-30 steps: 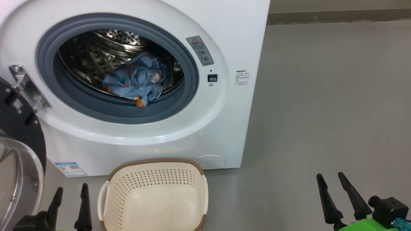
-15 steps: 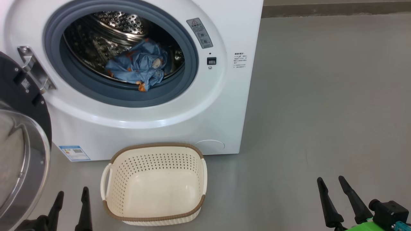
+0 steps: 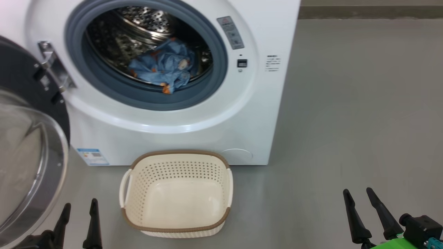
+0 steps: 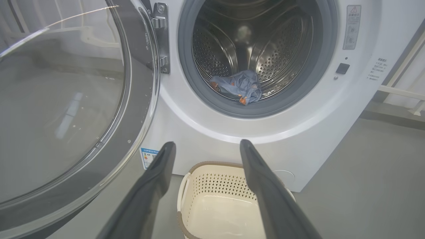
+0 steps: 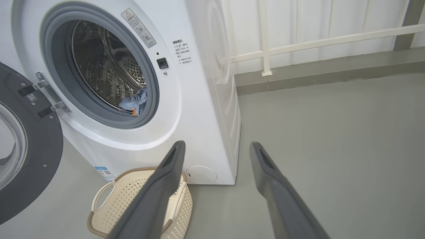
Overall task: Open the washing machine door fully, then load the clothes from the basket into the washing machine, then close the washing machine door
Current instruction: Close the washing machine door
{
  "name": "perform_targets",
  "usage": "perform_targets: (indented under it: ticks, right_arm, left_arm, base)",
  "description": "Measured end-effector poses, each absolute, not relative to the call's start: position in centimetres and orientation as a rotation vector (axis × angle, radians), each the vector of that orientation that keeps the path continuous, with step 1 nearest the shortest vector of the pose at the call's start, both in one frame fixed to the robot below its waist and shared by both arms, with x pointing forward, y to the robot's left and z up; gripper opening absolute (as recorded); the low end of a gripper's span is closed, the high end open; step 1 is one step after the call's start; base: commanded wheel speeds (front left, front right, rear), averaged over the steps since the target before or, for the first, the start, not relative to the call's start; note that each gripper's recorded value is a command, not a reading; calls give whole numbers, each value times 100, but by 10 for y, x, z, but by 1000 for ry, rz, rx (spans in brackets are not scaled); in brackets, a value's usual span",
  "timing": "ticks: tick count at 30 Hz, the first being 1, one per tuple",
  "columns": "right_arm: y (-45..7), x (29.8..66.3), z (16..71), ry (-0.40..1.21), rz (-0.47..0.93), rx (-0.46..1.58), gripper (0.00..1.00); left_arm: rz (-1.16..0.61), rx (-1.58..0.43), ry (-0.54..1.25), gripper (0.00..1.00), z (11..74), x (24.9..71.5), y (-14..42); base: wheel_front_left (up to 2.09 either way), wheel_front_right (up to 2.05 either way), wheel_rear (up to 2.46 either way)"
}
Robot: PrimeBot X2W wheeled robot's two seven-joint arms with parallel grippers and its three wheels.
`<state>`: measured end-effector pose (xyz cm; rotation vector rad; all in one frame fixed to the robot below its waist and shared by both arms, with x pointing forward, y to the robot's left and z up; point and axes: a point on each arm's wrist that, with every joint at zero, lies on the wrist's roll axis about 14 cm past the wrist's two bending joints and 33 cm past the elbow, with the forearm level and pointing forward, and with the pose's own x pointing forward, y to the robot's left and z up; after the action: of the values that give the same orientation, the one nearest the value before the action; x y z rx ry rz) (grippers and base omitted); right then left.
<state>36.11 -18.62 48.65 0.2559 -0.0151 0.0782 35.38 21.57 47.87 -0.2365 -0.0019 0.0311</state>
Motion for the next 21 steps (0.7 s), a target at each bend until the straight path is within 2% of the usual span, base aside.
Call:
perform_targets:
  ticks: [9,21]
  right_arm:
    - [-144,376,482,15,213,253,100]
    - [-71,397,481,42,431,246,100]
  left_arm:
    - [158,-250,-37,100,485,331,250]
    - [356,-268,-48,100,480,278,295]
  base:
    - [0,0,0]
    - [0,0,0]
